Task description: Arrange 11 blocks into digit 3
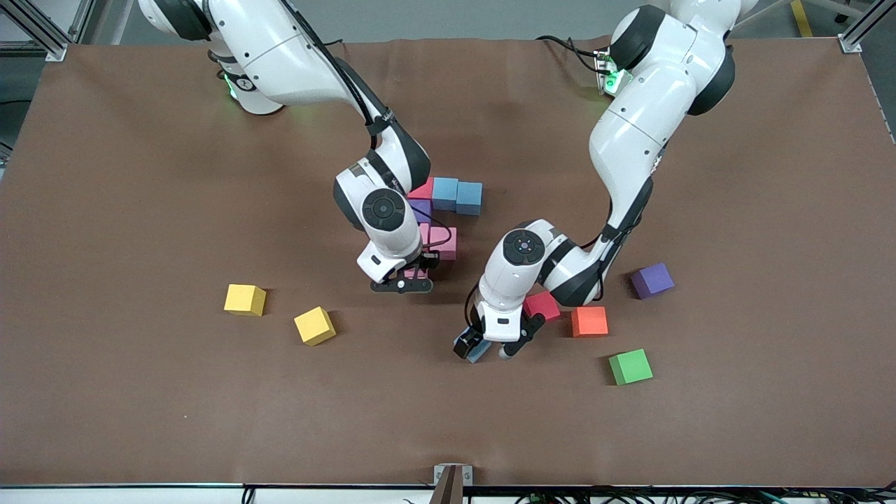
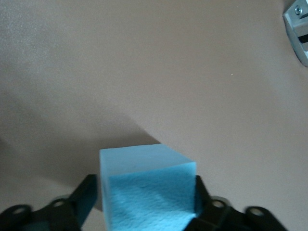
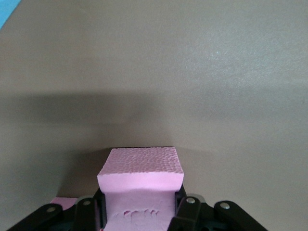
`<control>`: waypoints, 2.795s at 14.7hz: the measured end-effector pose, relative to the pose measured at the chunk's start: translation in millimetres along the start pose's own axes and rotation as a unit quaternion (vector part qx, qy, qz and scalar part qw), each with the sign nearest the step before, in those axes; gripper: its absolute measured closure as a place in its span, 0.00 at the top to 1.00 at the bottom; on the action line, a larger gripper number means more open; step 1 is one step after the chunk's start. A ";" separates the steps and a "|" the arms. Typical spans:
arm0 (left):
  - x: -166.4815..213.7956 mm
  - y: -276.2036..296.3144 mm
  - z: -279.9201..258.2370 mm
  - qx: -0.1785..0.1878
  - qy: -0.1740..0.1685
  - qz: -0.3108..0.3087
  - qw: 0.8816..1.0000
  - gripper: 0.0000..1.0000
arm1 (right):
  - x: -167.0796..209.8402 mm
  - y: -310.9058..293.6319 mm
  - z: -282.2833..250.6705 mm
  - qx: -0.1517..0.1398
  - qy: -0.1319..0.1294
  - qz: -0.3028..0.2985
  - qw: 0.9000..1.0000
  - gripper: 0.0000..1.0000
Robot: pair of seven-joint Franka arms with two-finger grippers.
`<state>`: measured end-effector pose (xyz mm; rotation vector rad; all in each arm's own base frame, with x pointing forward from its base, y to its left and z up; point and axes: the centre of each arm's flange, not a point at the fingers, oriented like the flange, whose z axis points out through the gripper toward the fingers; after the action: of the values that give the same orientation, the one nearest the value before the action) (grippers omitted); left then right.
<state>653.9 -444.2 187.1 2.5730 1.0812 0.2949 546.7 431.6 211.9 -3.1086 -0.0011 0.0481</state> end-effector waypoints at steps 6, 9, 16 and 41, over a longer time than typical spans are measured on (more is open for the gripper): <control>5.0 4.7 -4.9 -0.003 -0.004 -0.014 1.000 0.59 | -0.9 -0.9 0.6 0.000 0.000 0.022 1.000 0.76; 12.7 7.7 -17.9 0.028 -0.020 -0.071 0.997 0.59 | 2.6 1.5 -2.0 0.000 0.002 0.028 1.000 1.00; -17.3 -14.2 -47.3 0.120 0.002 -0.257 0.959 0.59 | 42.1 71.2 -79.2 -0.024 -0.031 0.089 0.995 1.00; -153.8 -89.3 -55.8 0.186 0.057 -0.359 0.913 0.59 | 132.2 221.8 -16.3 0.004 -0.006 0.467 0.884 1.00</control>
<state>472.0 -484.1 195.3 2.2441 2.1988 0.0490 679.4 209.5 216.8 -2.7573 1.4550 0.0836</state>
